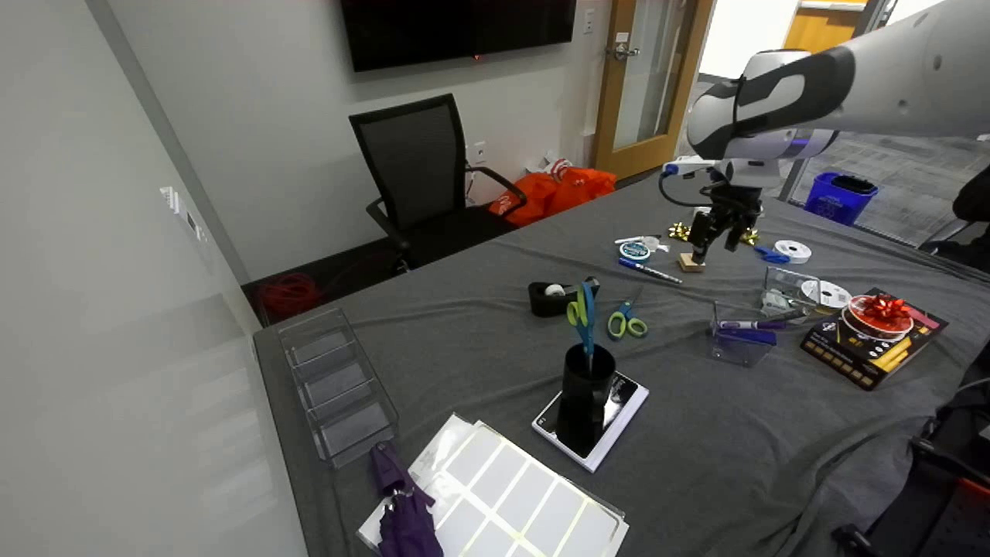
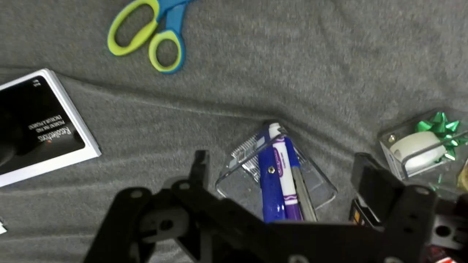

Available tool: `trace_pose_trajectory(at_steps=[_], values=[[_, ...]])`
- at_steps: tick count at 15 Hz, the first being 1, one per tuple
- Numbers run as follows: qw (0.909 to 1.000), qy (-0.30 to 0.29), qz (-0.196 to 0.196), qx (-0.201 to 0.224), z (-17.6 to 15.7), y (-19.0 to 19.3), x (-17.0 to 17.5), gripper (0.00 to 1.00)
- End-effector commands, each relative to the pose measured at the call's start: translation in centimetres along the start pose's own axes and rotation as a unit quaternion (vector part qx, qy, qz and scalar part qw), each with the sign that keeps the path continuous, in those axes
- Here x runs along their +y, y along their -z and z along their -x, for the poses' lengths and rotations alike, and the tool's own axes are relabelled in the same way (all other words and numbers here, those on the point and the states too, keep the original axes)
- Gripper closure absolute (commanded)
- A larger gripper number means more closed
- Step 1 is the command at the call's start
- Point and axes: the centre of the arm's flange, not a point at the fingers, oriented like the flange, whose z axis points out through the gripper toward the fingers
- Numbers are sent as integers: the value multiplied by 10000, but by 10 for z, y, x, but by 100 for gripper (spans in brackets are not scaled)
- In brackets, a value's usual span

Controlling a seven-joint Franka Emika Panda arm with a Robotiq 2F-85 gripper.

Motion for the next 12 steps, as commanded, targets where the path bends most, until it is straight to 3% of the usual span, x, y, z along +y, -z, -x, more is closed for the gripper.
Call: trace_pose_trajectory(at_steps=[1,5,9,12], values=[[9970,259,527,-509,-9,5,-12,0],[9947,363,565,-780,-3,10,-20,0],[9910,1070,533,-605,4,18,-32,0],[9822,1738,538,-472,9,26,-40,0]])
